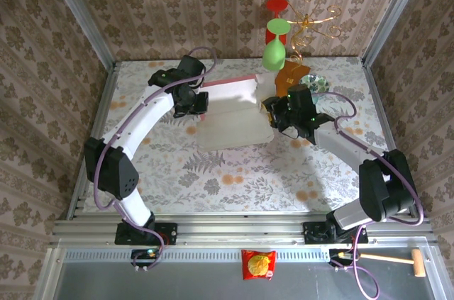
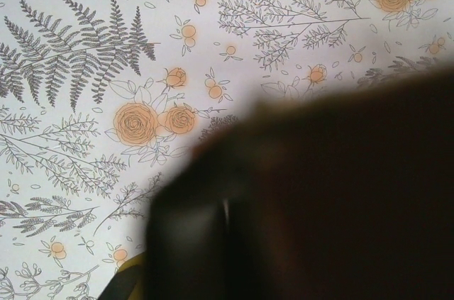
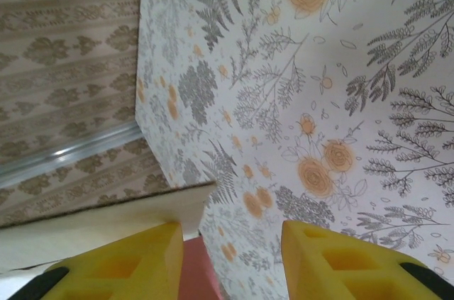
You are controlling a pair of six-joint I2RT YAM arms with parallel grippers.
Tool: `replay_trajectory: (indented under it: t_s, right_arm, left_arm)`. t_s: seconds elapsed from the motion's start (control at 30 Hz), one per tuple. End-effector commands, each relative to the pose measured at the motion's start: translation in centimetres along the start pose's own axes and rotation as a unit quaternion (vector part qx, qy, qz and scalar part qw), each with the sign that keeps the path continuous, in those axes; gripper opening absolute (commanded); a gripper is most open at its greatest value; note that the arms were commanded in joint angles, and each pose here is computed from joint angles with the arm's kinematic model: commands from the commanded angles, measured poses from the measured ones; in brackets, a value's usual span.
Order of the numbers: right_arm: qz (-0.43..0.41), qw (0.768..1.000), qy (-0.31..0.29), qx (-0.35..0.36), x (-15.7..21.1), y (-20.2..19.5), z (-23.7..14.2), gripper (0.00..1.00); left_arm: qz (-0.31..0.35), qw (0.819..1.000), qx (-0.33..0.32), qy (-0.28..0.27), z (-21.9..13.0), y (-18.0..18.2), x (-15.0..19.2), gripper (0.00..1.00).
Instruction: Fold the paper box
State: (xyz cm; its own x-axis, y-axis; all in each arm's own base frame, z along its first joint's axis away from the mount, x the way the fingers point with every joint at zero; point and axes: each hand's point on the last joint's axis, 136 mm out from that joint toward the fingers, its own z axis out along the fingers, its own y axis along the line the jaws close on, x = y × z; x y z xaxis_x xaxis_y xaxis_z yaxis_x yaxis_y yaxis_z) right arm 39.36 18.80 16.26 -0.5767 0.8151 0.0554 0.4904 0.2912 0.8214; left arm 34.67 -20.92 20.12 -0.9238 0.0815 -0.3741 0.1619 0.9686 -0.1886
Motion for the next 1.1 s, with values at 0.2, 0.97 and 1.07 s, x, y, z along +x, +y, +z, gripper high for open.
replay_trajectory:
  t_s: [0.2, 0.97, 1.07]
  right_arm:
    - [-0.075, 0.994, 0.067, 0.036, 2.4, -0.5, 0.2, 0.41]
    - [-0.248, 0.96, 0.061, 0.113, 3.0, 1.3, -0.6, 0.47]
    - [-0.274, 0.953, 0.05, 0.12, 2.6, 1.7, -1.0, 0.48]
  left_arm:
    - [0.002, 1.0, 0.012, -0.013, -0.8, -0.8, -1.0, 0.0]
    - [0.003, 1.0, 0.009, -0.004, -0.5, -0.8, -0.8, 0.0]
    - [0.002, 1.0, 0.009, -0.004, -0.6, -0.8, -0.9, 0.0]
